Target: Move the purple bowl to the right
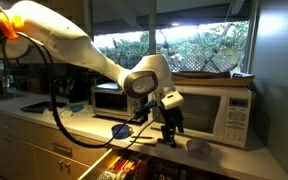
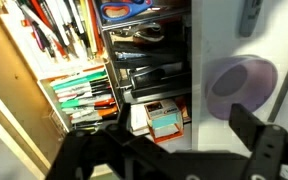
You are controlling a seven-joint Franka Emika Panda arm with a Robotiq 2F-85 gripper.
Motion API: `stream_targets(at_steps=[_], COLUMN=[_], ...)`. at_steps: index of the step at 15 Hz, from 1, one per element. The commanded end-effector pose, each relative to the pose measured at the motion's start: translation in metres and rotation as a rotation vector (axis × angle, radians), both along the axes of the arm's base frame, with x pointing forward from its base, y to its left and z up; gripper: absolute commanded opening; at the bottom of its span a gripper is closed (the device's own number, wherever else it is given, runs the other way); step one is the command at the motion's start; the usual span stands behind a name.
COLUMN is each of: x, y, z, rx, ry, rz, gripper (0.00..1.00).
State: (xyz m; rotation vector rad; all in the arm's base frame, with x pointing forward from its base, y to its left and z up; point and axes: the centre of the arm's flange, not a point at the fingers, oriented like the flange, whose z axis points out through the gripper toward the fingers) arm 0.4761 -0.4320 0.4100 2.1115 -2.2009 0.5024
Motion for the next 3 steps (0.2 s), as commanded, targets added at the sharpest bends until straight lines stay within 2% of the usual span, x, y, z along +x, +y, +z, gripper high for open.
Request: stream_targets(at_steps=[1,3], x=[-0.0076,-0.0067], y=[0.0018,0.0010], z=[0.0038,0.0080], rx=[0.000,-0.005], ry=[-0.004,-0.010], rz=[0.007,0.006], gripper=[1.00,1.00])
